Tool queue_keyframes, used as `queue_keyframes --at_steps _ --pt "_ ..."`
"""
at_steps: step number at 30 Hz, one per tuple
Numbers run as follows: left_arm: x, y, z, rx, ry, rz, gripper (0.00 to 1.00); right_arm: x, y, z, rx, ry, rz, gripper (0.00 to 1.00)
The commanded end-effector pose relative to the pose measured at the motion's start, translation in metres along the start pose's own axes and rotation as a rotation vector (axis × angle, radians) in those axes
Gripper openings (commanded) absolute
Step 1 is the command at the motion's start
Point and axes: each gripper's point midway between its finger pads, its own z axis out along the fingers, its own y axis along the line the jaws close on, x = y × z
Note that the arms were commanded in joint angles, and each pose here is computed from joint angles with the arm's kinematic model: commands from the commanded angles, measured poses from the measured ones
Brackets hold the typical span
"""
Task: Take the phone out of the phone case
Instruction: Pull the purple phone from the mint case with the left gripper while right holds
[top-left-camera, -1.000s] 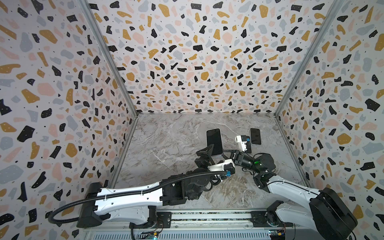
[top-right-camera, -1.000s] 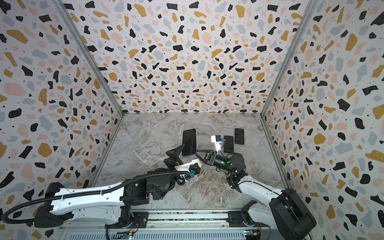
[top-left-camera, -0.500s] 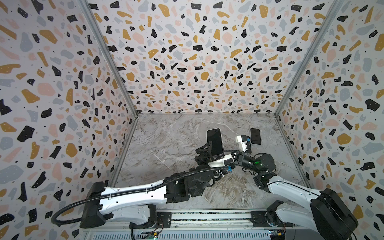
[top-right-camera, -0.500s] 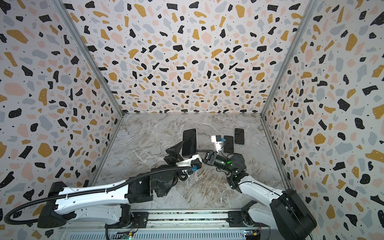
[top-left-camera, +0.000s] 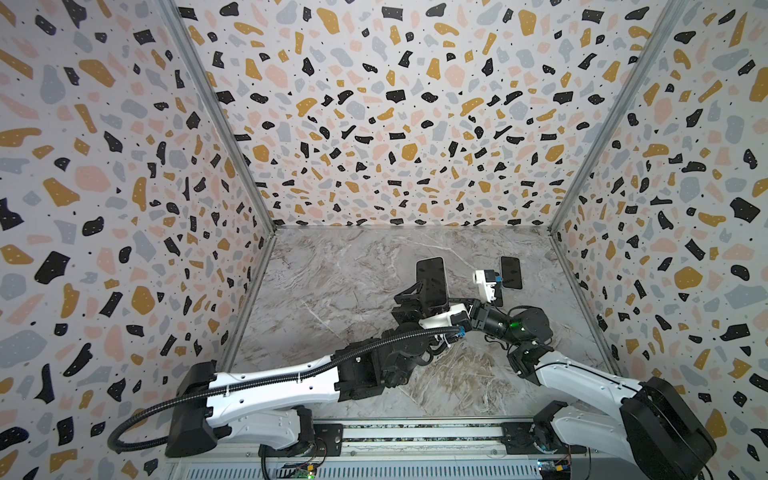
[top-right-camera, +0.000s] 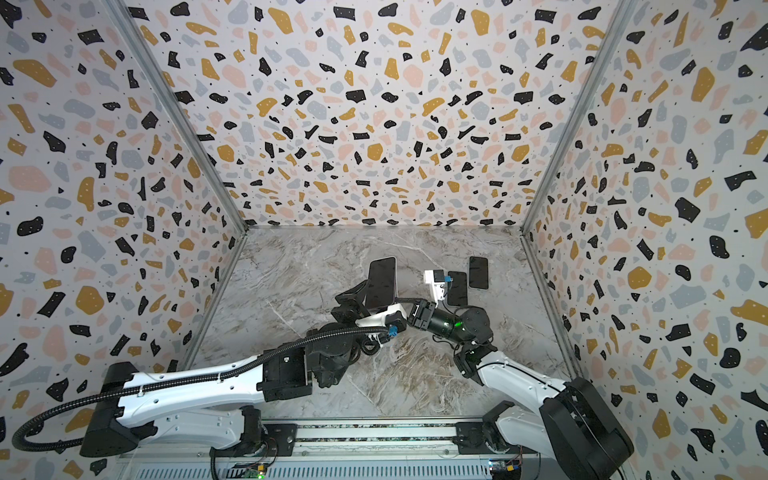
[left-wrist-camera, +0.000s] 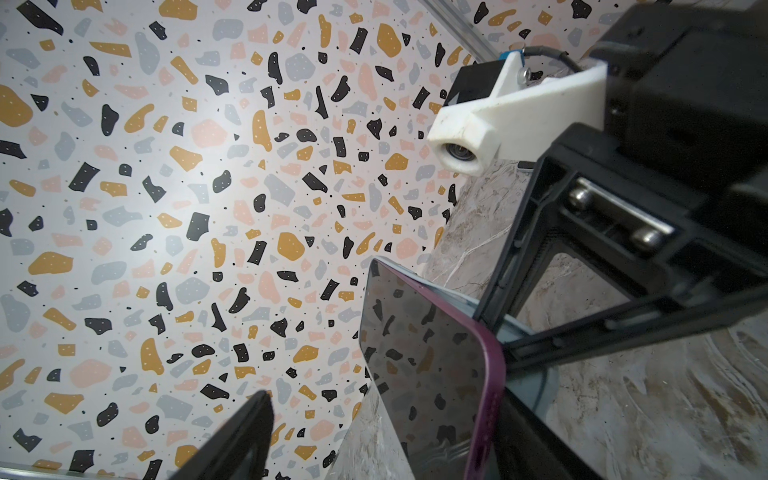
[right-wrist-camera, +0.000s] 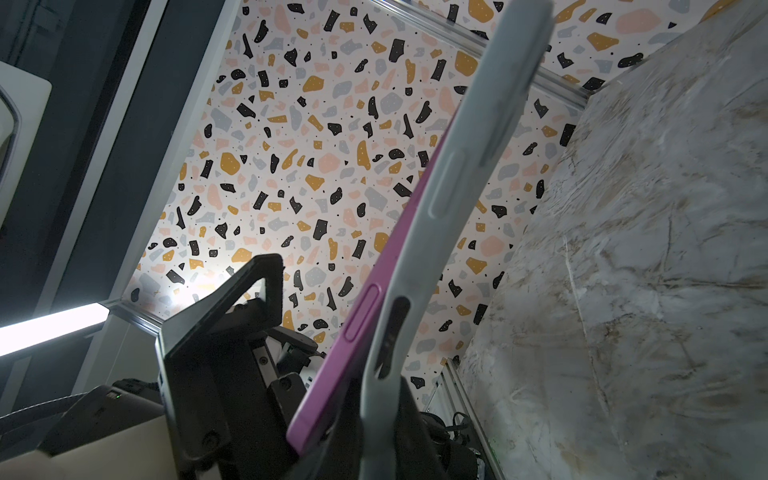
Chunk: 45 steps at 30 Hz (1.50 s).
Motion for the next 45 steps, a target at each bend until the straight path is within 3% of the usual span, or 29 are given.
queue_keyframes --at_steps 1,30,45 --pt "-0.012 0.022 0.003 -0.045 -0.033 -0.064 0.80 -0.003 0.032 0.002 -0.101 -0.007 -0.097 0.00" --pt "0.001 0.022 0.016 0.011 -0.091 -0.113 0.55 0.000 0.038 0.005 -0.116 0.005 -0.098 0.00" --pt "0.004 0.020 0.021 0.053 -0.111 -0.152 0.29 0.000 0.039 0.004 -0.112 0.003 -0.101 0.00"
